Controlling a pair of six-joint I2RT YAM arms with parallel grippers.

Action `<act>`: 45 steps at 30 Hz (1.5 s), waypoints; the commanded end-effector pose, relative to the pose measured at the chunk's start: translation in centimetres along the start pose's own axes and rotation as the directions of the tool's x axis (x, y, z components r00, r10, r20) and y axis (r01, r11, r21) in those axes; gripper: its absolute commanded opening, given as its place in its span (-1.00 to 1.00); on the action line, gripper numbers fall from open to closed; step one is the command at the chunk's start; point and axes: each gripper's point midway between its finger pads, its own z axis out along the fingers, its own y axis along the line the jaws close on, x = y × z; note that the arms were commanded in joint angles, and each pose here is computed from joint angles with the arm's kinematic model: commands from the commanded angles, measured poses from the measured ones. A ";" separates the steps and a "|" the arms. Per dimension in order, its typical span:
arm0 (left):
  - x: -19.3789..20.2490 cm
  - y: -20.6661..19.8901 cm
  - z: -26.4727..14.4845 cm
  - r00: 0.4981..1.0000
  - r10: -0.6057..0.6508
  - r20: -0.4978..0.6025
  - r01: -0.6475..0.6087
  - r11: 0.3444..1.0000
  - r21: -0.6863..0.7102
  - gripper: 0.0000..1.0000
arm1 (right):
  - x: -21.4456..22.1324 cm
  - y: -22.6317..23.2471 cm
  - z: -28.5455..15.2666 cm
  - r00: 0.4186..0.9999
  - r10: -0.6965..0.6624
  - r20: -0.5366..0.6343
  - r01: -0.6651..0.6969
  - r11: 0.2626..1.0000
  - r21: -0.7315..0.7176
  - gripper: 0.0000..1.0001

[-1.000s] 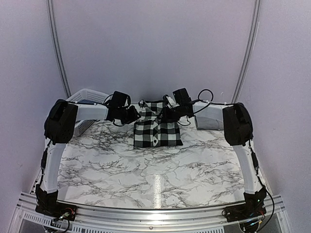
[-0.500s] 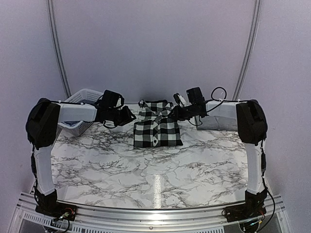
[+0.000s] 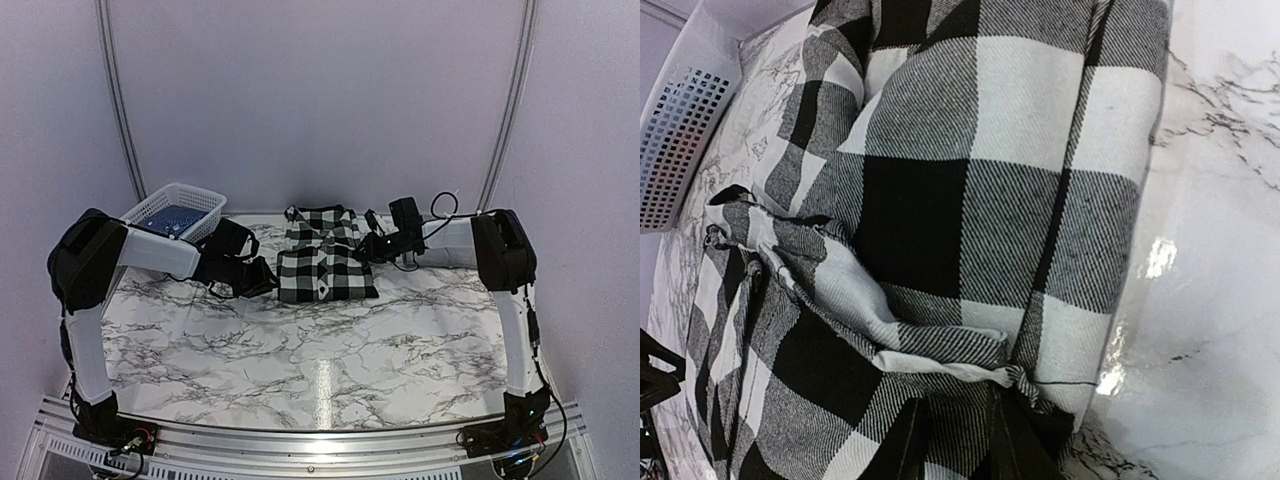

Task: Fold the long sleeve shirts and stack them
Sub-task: Smooth out the 2/3-rectangle-folded shirt at the center of the board, then pick up the 2/3-rectangle-folded shirt from the center of the board.

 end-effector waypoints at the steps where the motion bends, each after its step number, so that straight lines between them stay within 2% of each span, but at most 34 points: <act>1: -1.1 -1.9 -2.1 0.998 0.000 0.061 -0.004 0.998 0.067 -0.46 | -3.2 2.2 -2.9 0.997 -0.030 0.072 0.029 0.999 0.015 -0.53; 7: -0.1 -2.0 -2.4 0.999 -0.016 0.042 0.012 0.995 0.100 -0.40 | -4.4 3.8 -6.7 0.993 -0.048 0.112 0.039 0.996 0.077 -0.34; 12: 1.1 -1.7 -2.1 1.000 -0.016 0.021 0.014 0.995 0.094 -0.38 | -1.5 4.8 -8.4 0.994 -0.056 0.092 0.047 0.995 0.090 -0.29; 17: 1.8 -1.3 -1.5 1.000 -0.020 0.003 0.020 0.996 0.084 -0.38 | 2.1 5.2 -7.9 0.999 -0.031 0.043 0.028 0.997 0.066 -0.32; 23: 2.3 -0.8 -1.1 0.999 -0.035 -0.008 0.035 0.997 0.071 -0.37 | 5.9 4.0 -8.5 1.000 0.004 0.013 -0.005 0.992 0.129 -0.32; 26: 2.7 -0.8 -0.8 0.999 -0.036 -0.020 0.037 0.997 0.072 -0.37 | 7.7 3.9 -8.6 1.000 0.016 -0.015 -0.014 0.993 0.116 -0.29; 37: 3.5 -0.5 0.4 0.998 -0.045 -0.048 0.048 0.997 0.059 -0.38 | 10.2 3.5 -8.4 0.999 0.047 -0.020 -0.045 0.993 0.113 -0.22; 45: 3.6 0.1 0.8 0.997 -0.057 -0.050 0.059 0.997 0.040 -0.39 | 11.4 3.6 -7.4 0.997 0.068 -0.047 -0.062 0.992 0.114 -0.27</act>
